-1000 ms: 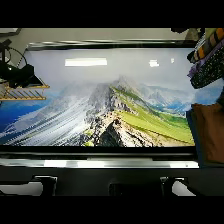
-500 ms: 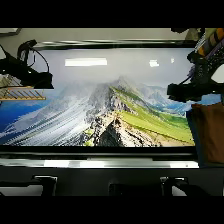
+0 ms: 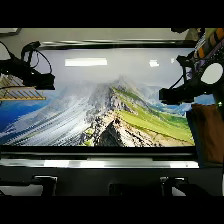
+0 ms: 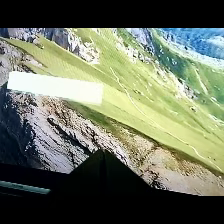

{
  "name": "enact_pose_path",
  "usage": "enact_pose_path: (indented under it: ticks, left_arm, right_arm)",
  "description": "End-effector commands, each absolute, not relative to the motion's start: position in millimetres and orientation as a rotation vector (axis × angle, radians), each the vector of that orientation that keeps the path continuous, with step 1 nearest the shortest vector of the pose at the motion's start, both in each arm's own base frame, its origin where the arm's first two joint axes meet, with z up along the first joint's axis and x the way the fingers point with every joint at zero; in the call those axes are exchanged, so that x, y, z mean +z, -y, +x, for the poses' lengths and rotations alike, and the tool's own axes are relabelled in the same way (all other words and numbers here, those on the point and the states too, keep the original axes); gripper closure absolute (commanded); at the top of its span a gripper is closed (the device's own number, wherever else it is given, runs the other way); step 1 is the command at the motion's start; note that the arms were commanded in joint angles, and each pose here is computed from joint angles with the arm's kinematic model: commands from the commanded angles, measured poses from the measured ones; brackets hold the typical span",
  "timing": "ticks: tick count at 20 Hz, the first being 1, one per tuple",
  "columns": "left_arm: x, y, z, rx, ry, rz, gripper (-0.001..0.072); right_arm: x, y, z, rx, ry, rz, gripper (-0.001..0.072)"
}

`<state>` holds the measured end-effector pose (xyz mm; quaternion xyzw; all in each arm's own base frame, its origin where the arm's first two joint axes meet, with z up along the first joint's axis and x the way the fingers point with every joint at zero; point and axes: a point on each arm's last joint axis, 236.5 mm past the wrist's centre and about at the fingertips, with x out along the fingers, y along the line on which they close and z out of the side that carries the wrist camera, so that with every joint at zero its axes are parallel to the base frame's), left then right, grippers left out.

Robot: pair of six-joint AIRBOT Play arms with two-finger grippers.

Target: Fold the clothes and pants, and hang the long-sleeved shirts on hangers.

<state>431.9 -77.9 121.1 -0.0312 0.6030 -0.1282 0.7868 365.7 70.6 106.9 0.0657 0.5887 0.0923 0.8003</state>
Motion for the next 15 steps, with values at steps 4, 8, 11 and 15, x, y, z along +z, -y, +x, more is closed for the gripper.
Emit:
enact_pose_path:
  ticks: [4, 8, 11, 15]
  left_arm:
    - [107.9, 78.2, 435.2, -0.275, -1.330, -0.069, 0.0692]
    - [107.2, 78.2, 435.4, -0.275, -1.331, -0.069, 0.0692]
    - [107.2, 78.2, 435.4, -0.275, -1.331, -0.069, 0.0692]
    - [107.2, 78.2, 435.4, -0.275, -1.331, -0.069, 0.0692]
  right_arm:
    - [107.0, -71.4, 363.9, 0.200, -1.269, 0.137, 0.0685]
    - [107.0, -71.4, 363.9, 0.200, -1.269, 0.137, 0.0685]
    - [107.0, -71.4, 363.9, 0.200, -1.269, 0.137, 0.0685]
    - [107.0, -71.4, 364.0, 0.200, -1.268, 0.137, 0.0685]
